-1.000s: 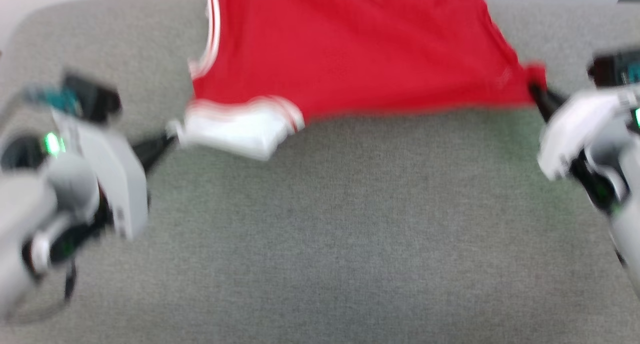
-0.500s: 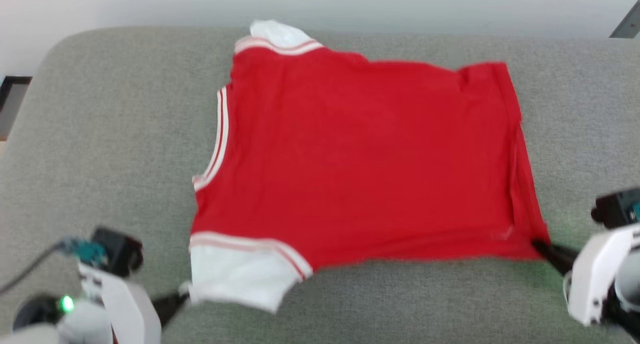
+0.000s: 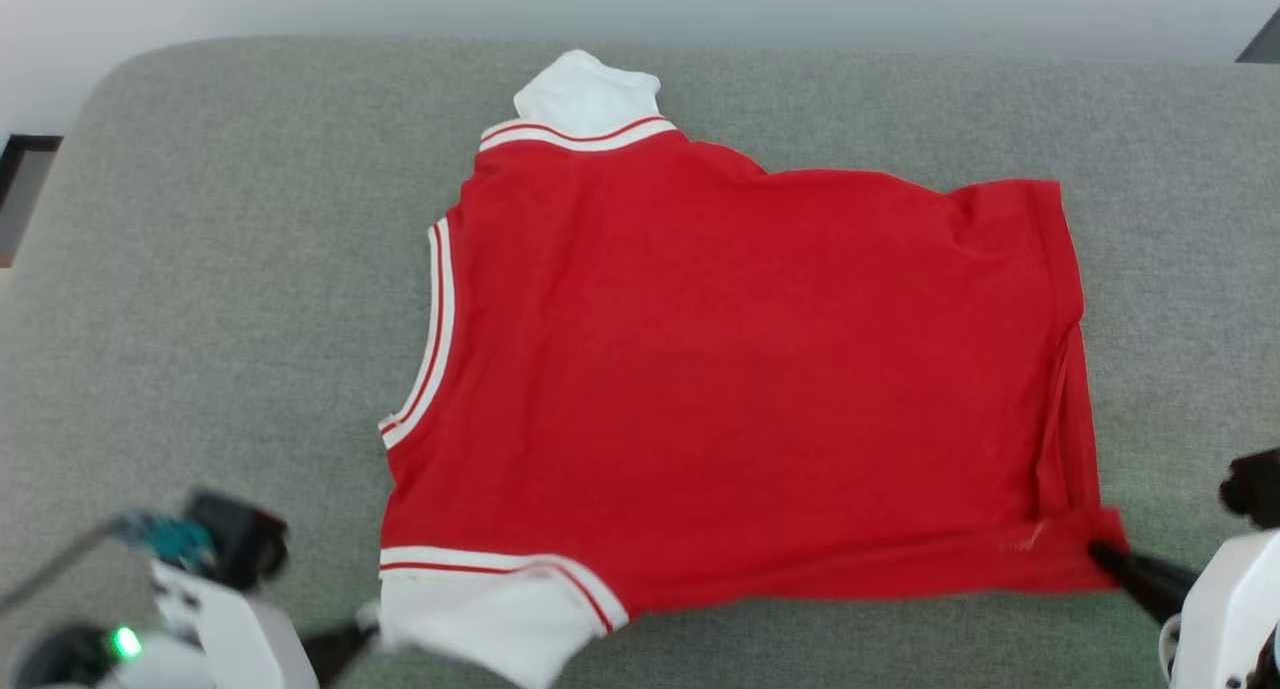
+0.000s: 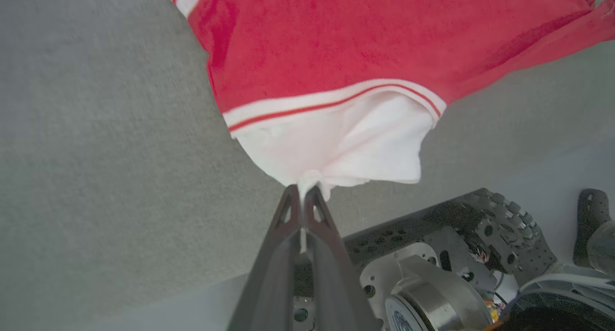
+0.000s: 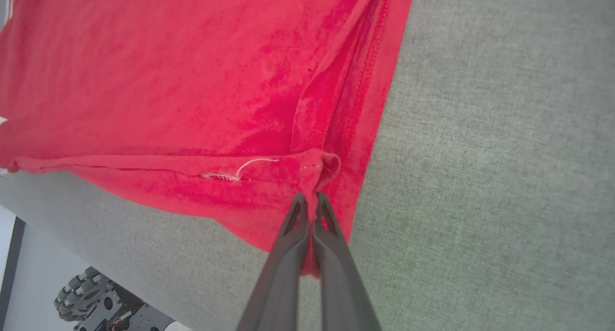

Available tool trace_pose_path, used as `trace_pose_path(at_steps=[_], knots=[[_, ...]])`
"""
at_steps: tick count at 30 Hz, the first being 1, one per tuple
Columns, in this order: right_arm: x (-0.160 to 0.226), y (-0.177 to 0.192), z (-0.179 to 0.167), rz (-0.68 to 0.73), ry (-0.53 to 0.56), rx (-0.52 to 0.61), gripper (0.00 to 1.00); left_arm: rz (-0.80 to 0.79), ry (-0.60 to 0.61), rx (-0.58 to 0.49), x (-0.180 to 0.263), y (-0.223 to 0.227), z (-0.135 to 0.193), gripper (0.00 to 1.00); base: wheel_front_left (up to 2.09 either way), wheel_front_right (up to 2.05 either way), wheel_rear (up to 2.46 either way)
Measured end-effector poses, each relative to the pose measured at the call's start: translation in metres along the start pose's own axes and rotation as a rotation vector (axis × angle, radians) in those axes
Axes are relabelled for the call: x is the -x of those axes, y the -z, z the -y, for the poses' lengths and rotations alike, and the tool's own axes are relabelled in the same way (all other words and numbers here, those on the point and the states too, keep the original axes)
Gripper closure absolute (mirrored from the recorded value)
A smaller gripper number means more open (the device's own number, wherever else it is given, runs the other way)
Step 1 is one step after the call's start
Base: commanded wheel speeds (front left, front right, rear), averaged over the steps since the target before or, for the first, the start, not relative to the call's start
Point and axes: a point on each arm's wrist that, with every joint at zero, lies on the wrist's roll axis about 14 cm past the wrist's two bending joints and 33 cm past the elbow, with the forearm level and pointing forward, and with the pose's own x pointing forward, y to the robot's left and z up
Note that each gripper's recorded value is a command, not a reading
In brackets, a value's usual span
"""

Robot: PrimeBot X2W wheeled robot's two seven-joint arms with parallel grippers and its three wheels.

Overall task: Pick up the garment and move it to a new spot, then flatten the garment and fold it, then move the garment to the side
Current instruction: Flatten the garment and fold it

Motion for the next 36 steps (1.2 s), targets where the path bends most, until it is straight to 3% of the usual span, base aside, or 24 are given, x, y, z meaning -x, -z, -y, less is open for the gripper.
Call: trace_pose_path(at_steps=[9,16,27,36], knots=[[0.001,-0.067,0.01,0.217,0.068,0.03,1.0,0.263,-0.063,-0.227,0.005,-0.108,-0.022,1.0,0.0,0.0,0.0],[-0.023,-0.095,0.022,0.251,0.108,0.05,1.0,0.337,-0.046,-0.328,-0.026,-0.169,-0.034,1.0,0.0,0.0,0.0],[-0.069,-0.092,0.033,0.181,0.13,0.048,1.0,0.145,-0.015,-0.29,-0.108,-0.157,-0.054,1.0,0.0,0.0,0.0],[-0.085,-0.084,0.035,0.126,0.125,0.046,1.0,-0.009,-0.043,-0.201,-0.14,-0.13,-0.068,1.0,0.0,0.0,0.0]])
